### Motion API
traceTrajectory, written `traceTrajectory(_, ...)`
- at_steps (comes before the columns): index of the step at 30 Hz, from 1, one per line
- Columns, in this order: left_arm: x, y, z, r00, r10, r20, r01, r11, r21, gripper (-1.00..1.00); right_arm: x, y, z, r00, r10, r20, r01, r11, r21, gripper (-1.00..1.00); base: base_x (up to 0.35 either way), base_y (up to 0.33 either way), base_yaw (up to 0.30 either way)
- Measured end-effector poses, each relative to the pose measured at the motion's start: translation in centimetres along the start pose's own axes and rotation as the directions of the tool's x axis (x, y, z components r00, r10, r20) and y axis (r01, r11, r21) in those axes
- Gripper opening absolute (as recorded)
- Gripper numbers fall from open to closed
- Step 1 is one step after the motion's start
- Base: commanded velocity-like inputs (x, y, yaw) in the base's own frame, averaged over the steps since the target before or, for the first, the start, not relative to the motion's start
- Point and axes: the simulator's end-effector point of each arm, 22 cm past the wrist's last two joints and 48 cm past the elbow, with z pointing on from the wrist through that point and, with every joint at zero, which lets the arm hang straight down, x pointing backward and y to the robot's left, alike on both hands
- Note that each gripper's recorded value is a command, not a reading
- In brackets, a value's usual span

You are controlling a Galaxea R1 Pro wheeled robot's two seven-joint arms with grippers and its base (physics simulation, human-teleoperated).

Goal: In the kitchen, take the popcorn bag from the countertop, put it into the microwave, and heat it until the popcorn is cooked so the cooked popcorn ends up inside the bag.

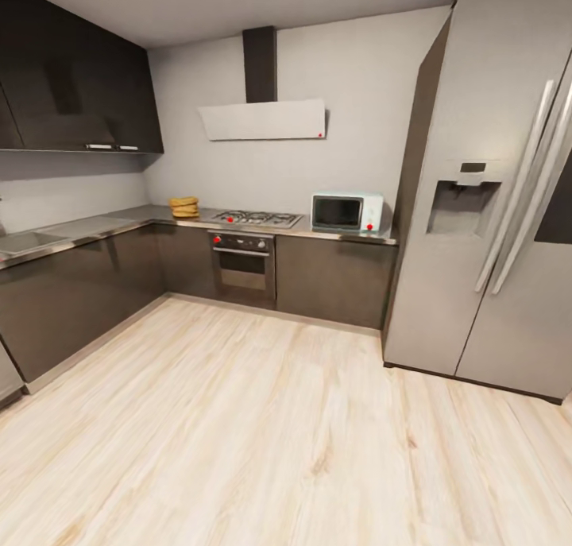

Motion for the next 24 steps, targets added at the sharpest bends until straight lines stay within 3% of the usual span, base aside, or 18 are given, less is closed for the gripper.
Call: traceTrajectory(24,0.01,0.21,-0.01,1.000,-0.001,-0.002,0.001,1.000,-0.003,1.00,-0.09,-0.04,0.00,1.000,-0.003,0.004,0.003,1.000,0.000,1.00,0.323,0.000,0.000)
